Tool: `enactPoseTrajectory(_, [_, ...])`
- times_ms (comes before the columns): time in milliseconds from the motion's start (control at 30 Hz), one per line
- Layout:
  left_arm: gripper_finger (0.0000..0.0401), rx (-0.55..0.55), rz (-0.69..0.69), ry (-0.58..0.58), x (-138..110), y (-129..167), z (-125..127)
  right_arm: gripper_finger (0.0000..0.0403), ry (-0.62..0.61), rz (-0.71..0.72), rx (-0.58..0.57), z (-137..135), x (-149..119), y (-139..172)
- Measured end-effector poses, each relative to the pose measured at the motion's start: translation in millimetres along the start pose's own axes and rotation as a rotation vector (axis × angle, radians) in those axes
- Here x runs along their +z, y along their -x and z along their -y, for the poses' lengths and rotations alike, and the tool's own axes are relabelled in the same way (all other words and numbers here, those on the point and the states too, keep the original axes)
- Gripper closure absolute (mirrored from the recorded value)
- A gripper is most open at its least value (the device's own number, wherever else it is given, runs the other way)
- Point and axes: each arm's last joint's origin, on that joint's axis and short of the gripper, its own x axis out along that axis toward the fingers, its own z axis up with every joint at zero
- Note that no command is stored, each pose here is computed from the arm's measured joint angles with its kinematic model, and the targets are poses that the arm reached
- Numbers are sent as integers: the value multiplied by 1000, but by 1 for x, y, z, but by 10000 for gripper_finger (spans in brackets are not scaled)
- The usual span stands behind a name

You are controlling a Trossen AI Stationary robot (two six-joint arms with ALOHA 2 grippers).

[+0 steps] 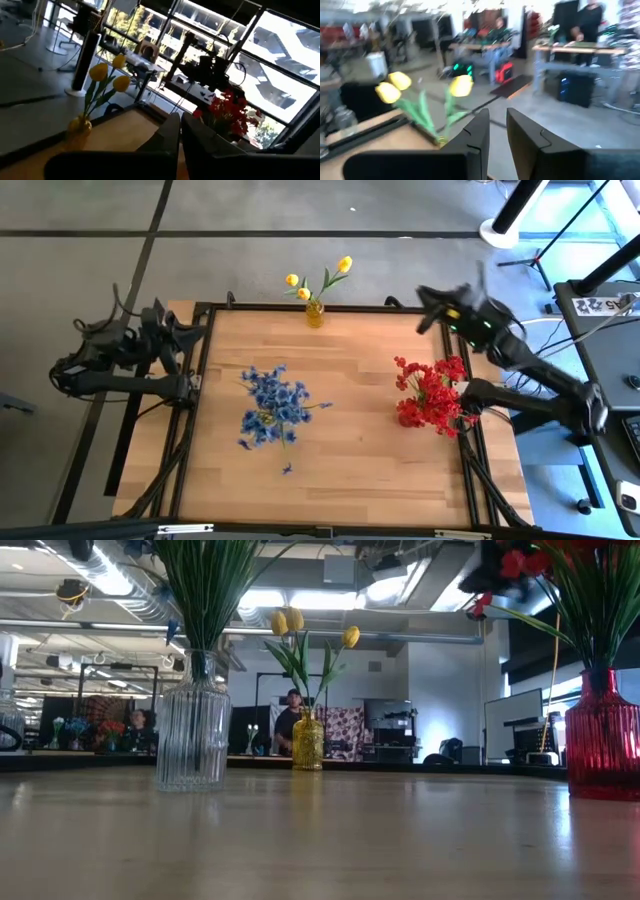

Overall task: Sort flowers into vase by color
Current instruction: Return to Home Position

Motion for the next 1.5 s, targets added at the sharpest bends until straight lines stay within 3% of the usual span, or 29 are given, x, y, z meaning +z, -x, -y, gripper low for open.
enactPoseTrajectory(67, [386, 4, -13, 5, -1, 0, -1, 336, -11, 51, -51, 10, -14, 21])
enactPoseTrajectory(300, [386, -132, -65, -208, -6, -1, 2, 336, -65, 178, -216, 27, -68, 69])
enactPoseTrajectory(433, [386, -192, -143, -225, -33, -16, 0, 335, -120, 231, -79, 26, -96, 81])
enactPoseTrajectory(567, [386, -249, -94, -240, -72, -39, -6, 336, -120, 200, 108, 21, -113, 79])
enactPoseTrajectory(700, [386, -344, -13, -245, -114, -54, -13, 336, -125, 177, 156, 16, -117, 78])
enactPoseTrajectory(867, [386, -395, 27, -225, -156, -57, -23, 336, -128, 69, 108, 13, -143, 73])
enactPoseTrajectory(1000, [386, -429, 32, -214, -177, -54, -27, 336, -197, -4, 250, 3, -169, 70])
enactPoseTrajectory(1300, [386, -476, -34, -264, -185, -51, -24, 336, -97, 3, 265, -6, -170, 74])
enactPoseTrajectory(1500, [386, -450, -130, -203, -192, -51, -27, 336, -63, -50, 268, -7, -175, 70])
